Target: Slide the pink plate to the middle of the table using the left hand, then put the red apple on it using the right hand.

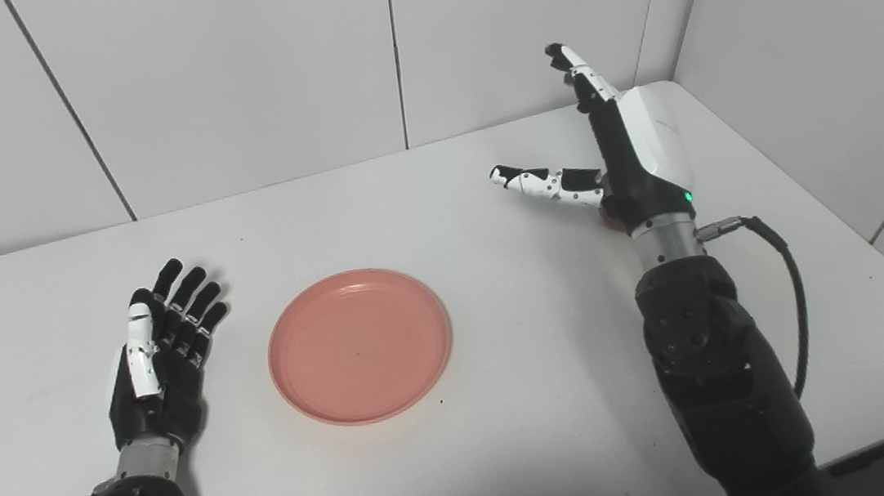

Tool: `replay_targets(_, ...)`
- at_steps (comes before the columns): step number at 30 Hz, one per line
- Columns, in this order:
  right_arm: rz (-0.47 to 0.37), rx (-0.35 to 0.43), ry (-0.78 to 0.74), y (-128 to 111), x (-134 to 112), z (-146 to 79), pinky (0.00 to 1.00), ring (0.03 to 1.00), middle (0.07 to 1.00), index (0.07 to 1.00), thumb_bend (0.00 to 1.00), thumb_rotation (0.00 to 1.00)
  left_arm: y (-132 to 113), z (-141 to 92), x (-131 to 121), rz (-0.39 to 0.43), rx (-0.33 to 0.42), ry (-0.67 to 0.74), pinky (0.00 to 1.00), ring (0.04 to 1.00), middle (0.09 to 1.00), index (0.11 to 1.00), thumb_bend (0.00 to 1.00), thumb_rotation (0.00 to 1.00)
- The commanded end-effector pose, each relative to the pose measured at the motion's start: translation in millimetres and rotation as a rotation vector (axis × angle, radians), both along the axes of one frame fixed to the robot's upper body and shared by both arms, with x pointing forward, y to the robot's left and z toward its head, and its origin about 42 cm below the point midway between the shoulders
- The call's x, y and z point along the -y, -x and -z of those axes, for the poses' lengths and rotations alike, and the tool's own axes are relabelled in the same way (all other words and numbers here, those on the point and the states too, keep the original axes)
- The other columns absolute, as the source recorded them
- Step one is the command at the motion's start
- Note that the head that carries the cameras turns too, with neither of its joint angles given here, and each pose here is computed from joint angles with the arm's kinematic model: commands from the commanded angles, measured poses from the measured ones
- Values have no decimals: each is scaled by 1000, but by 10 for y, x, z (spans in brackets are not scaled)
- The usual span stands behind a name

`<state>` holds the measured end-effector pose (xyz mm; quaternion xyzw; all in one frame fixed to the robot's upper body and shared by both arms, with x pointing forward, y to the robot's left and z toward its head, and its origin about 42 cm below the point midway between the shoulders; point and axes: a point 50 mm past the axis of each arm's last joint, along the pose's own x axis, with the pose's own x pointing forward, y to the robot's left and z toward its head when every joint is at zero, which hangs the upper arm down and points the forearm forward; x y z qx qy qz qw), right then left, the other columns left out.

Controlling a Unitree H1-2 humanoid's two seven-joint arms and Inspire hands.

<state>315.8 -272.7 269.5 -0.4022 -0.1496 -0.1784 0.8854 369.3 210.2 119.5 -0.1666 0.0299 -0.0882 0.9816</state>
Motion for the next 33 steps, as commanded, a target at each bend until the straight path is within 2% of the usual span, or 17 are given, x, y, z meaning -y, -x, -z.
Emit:
replay_targets(1, 31, 65, 28, -16, 92, -195, 767, 858, 893, 911, 980, 435, 76, 208, -42, -15, -100, -8, 885, 873, 880, 876, 353, 1000)
replay_targets(5, 83, 40, 38, -9, 255, -197, 767, 868, 909, 930, 1000, 478, 82, 204, -39, -14, -101, -13, 880, 871, 884, 879, 352, 1000)
replay_targets(10, 122, -5, 44, -7, 441, -177, 776, 882, 921, 943, 1000, 481, 80, 216, -36, -17, -103, -5, 885, 874, 884, 876, 345, 1000)
replay_targets(18, 199, -80, 82, -17, 733, -62, 753, 875, 918, 952, 1000, 552, 83, 220, -55, -9, -101, -4, 884, 879, 889, 880, 350, 1000)
replay_targets(28, 222, -154, 83, -68, 926, 95, 769, 893, 942, 979, 1000, 611, 79, 227, -82, -12, -100, 6, 887, 880, 887, 877, 346, 1000)
replay_targets(33, 217, -176, 76, -106, 965, 193, 772, 889, 946, 983, 1000, 589, 85, 219, -80, -18, -104, 2, 880, 873, 880, 870, 347, 1000)
